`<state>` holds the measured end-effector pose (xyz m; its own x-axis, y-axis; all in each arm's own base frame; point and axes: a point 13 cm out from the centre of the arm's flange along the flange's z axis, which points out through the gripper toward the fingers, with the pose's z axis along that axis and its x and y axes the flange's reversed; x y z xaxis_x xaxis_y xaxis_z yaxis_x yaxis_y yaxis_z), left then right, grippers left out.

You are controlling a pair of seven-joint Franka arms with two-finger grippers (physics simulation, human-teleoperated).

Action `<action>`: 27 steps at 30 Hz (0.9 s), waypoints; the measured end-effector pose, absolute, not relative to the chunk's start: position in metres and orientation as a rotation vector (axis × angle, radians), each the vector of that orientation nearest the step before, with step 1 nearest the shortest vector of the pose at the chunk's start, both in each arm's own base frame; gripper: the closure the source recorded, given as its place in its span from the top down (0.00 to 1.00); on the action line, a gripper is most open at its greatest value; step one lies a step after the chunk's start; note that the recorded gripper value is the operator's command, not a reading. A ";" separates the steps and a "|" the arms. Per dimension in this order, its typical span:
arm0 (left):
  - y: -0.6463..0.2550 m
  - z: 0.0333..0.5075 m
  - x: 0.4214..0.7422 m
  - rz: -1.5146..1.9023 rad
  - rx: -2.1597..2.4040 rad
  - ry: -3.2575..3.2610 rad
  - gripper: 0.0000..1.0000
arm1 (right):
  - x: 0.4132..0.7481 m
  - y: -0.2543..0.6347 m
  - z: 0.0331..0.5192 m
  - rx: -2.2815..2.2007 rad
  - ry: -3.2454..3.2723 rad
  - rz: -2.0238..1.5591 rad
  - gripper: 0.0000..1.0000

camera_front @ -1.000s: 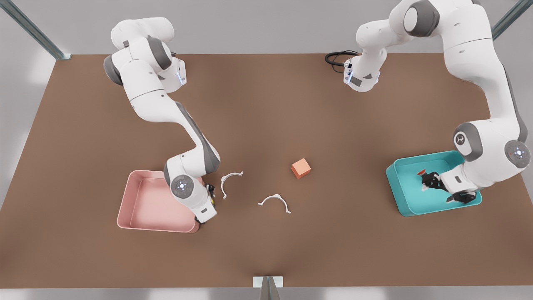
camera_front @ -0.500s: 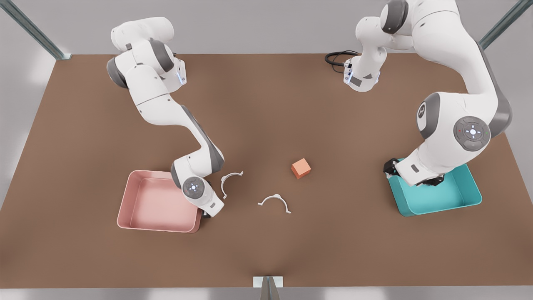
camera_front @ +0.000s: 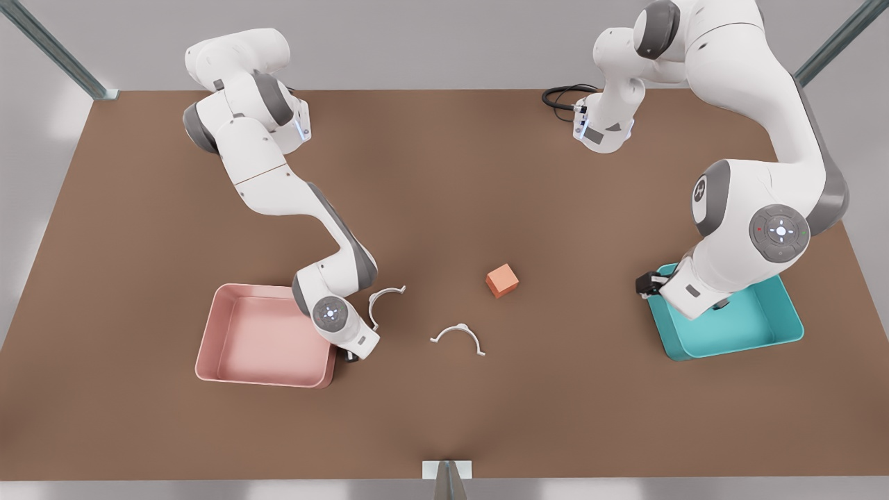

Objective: Place the red button in the blue storage box with the left arm, and place the yellow button in the pink storage box with the right arm

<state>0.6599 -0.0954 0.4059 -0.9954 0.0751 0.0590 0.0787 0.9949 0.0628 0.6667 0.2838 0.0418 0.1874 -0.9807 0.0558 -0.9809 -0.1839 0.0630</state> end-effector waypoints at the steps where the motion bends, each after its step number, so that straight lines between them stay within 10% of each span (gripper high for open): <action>1: -0.095 0.406 0.660 -0.101 -0.104 -3.081 1.00 | 0.667 0.284 0.042 2.360 -1.946 0.006 0.43; 27: -0.097 0.412 0.655 -0.101 0.086 -3.081 1.00 | 0.685 0.261 0.183 2.326 -2.049 0.014 0.42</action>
